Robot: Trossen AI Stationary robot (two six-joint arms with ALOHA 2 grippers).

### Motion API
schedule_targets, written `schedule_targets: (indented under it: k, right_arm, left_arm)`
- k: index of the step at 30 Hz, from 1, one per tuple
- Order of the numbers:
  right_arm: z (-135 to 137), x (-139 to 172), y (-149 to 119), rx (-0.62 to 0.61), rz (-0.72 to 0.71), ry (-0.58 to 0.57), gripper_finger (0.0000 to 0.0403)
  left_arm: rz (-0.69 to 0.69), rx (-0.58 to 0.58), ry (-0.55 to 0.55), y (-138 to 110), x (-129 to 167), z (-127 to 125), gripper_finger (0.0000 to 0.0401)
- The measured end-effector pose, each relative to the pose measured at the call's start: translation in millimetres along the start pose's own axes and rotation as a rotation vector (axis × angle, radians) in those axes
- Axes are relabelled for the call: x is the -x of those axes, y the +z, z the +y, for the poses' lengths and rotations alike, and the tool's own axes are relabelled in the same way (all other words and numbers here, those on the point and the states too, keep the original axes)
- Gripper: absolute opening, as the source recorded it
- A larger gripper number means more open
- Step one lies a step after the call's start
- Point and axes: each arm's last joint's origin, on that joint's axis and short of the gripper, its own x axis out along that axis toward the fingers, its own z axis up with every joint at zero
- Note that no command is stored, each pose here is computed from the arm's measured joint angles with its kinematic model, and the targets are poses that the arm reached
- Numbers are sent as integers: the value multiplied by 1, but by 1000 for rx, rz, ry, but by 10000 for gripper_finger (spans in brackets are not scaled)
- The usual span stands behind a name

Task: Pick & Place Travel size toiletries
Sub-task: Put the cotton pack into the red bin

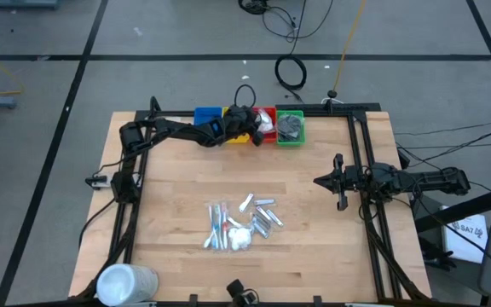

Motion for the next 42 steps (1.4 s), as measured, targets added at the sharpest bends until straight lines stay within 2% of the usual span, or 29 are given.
schedule_targets:
  k: [6,14,19,25,28,34,38,42]
  right_arm:
    - [0,0,0,0,0,0,4]
    - [0,0,0,0,0,0,4]
    - [0,0,0,0,0,0,4]
    - [0,0,0,0,0,0,4]
    - [0,0,0,0,0,0,4]
    - [0,0,0,0,0,0,4]
    - [0,0,0,0,0,0,4]
    - [0,0,0,0,0,0,4]
  left_arm:
    - [4,44,-36,0,0,-1,146]
    - [45,76,-25,-4,0,-1,243]
    - [12,36,-25,10,10,0,272]
    - [-57,38,-25,44,36,2,280]
    - [-31,20,-110,58,56,-2,280]
    - [107,-48,-283,73,106,-22,281]
    - [228,-43,-431,73,139,-42,280]
    - [339,-90,-608,63,165,-76,280]
